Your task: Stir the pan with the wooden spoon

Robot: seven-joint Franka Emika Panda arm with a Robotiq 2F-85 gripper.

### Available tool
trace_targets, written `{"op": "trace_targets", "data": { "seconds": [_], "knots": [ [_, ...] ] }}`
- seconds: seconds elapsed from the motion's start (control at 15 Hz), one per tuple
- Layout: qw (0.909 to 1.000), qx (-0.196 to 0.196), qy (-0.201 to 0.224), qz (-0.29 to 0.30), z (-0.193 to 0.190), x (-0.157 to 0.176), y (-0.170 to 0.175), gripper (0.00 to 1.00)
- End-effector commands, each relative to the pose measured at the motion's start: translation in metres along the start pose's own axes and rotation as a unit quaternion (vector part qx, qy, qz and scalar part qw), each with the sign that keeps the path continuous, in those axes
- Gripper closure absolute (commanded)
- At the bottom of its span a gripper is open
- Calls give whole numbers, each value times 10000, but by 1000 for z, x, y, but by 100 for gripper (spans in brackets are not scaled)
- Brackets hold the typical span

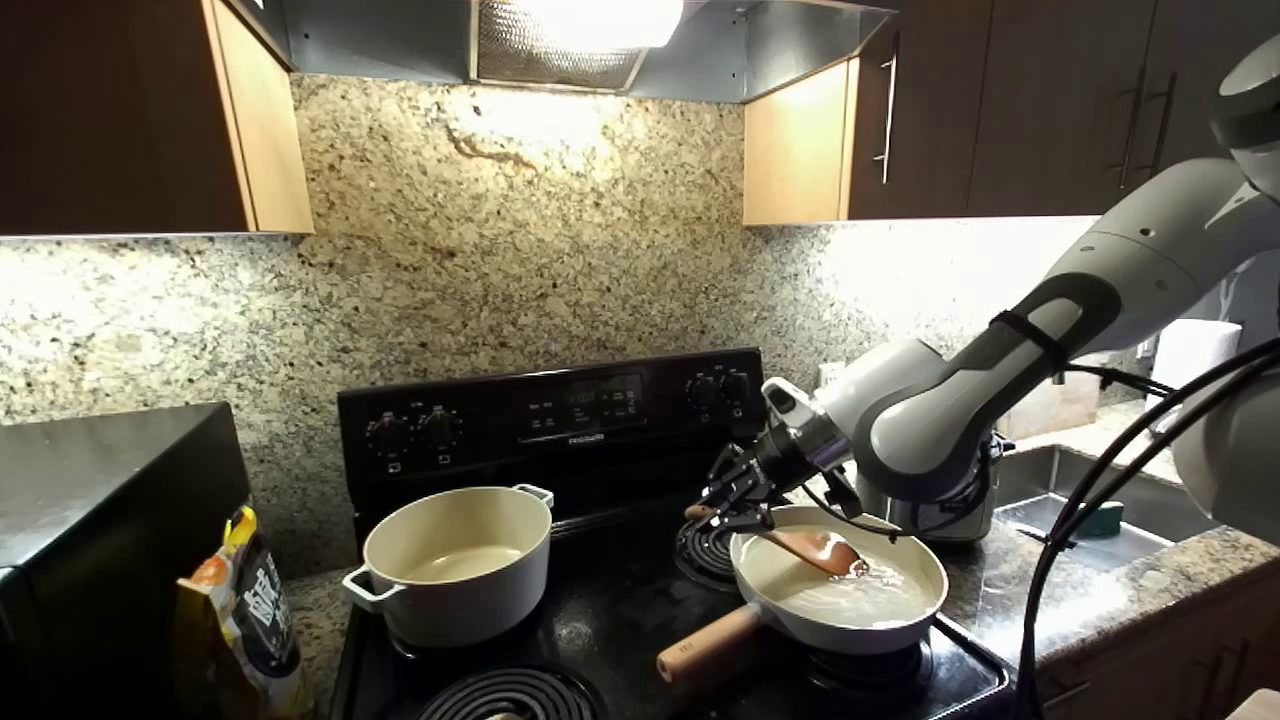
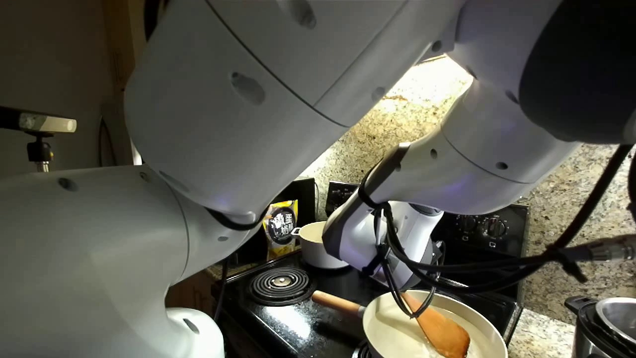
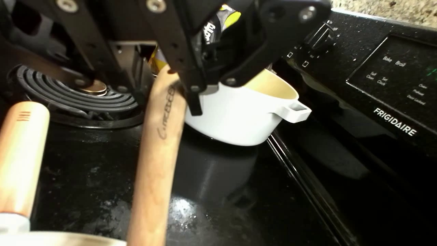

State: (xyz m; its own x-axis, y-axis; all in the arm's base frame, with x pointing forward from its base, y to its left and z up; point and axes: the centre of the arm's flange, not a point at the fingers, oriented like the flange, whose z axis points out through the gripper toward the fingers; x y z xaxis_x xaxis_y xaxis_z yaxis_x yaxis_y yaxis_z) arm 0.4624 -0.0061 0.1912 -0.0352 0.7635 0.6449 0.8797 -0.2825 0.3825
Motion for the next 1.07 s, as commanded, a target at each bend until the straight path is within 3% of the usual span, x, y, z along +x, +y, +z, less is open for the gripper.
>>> {"op": "trace_targets", "data": {
  "seconds": [0.0,0.33,0.6,0.8,1.0],
  "knots": [
    [9986,227,-45,-483,2,12,34,88],
    [9958,605,-166,-661,21,33,42,88],
    [9948,852,73,-554,43,27,31,88],
    [9949,876,292,-401,54,20,15,88],
    [9970,654,380,-139,49,13,-14,88]
  ]
}}
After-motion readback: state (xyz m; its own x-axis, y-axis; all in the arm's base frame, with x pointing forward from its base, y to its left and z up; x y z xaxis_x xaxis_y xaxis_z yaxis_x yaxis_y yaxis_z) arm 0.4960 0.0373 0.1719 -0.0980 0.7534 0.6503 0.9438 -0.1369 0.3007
